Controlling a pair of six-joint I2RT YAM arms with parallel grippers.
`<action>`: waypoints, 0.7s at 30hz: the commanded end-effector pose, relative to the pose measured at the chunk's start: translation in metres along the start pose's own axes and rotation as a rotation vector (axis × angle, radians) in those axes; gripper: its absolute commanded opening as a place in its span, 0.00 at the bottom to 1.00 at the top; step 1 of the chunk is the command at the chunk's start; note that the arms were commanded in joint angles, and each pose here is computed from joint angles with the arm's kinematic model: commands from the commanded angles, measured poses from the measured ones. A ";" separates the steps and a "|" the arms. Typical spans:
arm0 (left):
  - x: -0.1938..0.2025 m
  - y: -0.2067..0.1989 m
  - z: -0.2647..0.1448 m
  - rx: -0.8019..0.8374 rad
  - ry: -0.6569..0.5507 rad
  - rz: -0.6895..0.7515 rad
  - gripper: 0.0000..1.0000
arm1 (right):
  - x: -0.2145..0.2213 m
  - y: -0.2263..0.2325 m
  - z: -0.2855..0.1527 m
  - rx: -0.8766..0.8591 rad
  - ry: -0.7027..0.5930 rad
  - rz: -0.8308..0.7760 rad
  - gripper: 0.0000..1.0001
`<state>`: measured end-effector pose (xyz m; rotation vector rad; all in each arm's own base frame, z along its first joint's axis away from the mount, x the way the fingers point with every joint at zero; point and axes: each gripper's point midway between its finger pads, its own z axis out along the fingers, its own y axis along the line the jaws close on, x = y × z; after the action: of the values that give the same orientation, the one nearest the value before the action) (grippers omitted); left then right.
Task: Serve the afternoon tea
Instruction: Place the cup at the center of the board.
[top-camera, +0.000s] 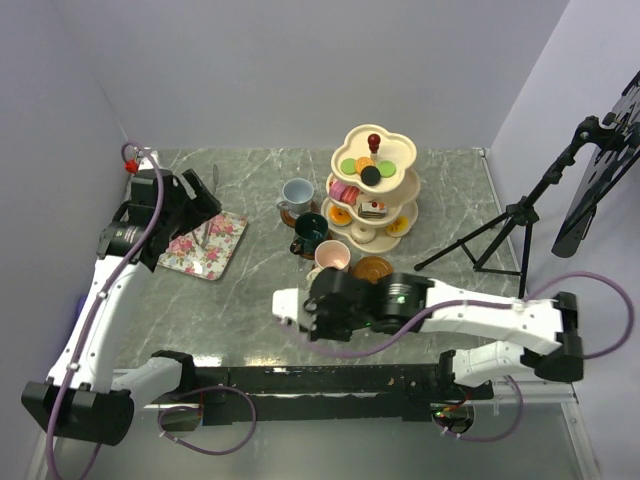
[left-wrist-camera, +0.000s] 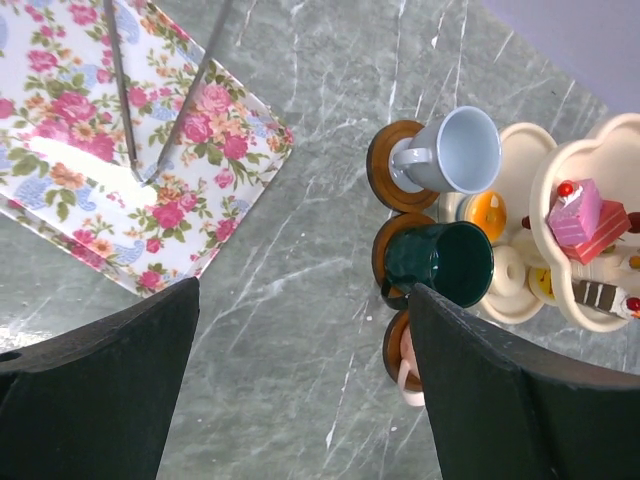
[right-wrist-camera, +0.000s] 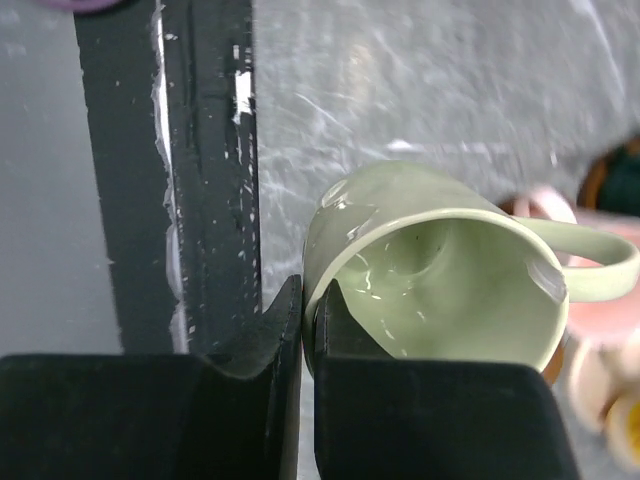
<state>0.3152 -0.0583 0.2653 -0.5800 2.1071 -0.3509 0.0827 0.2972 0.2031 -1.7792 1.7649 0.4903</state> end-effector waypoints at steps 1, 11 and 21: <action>0.000 0.011 -0.011 -0.012 -0.011 0.032 0.89 | -0.044 -0.007 0.019 0.032 -0.110 -0.209 0.00; 0.022 0.026 -0.001 -0.015 0.030 0.104 0.89 | -0.010 0.007 0.098 -0.070 0.092 -0.303 0.00; 0.032 0.030 0.007 0.005 0.050 0.174 0.89 | -0.005 0.001 0.132 -0.046 0.147 -0.307 0.07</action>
<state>0.2945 -0.0466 0.2258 -0.4381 2.2021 -0.2542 0.0873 0.3509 0.0841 -2.2069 1.6427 0.2811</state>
